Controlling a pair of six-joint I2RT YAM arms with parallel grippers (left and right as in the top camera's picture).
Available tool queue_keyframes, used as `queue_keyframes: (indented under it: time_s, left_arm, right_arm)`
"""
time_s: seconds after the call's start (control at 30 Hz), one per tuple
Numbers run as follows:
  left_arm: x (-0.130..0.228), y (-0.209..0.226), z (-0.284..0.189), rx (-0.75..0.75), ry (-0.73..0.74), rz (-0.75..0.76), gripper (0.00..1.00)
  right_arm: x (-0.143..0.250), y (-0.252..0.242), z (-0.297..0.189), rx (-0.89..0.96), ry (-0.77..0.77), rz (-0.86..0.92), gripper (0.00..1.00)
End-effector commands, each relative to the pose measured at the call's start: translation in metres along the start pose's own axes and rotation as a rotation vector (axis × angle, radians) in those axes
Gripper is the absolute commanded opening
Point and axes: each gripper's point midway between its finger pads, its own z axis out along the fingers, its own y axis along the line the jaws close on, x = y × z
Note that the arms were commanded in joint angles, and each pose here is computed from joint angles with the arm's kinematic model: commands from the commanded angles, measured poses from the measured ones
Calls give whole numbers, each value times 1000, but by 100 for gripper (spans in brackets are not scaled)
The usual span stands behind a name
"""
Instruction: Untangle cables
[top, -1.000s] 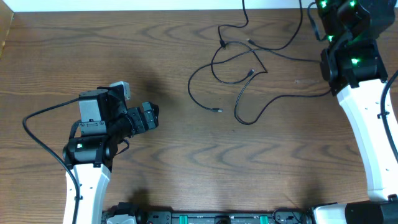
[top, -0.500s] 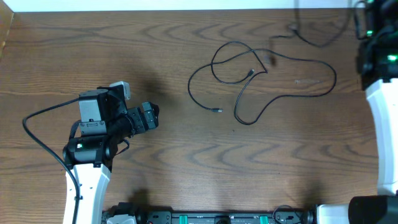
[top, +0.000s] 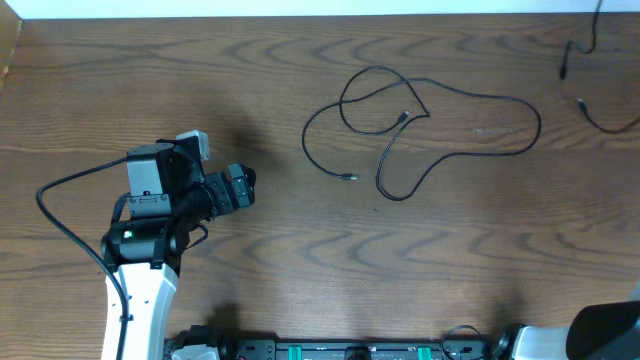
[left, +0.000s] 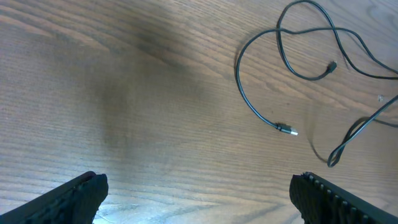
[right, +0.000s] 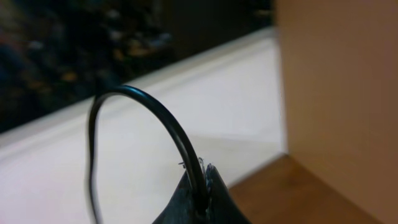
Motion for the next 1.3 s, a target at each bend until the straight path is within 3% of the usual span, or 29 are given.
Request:
queue_keyframes:
  time_s: [0.0, 0.37, 0.77, 1.27]
  left_arm:
    - [-2, -1, -1, 7, -3, 8, 98]
    - [-2, -1, -1, 6, -3, 7, 98]
    - [-2, -1, -1, 7, -3, 7, 98]
    - [-2, -1, -1, 6, -3, 7, 98]
  right_arm:
    - [-2, -50, 1, 127, 14, -43, 1]
    - [12, -179, -2, 383, 81, -13, 1]
    - [10, -267, -26, 552, 78, 18, 1]
    - [97, -369, -40, 741, 300, 124, 1]
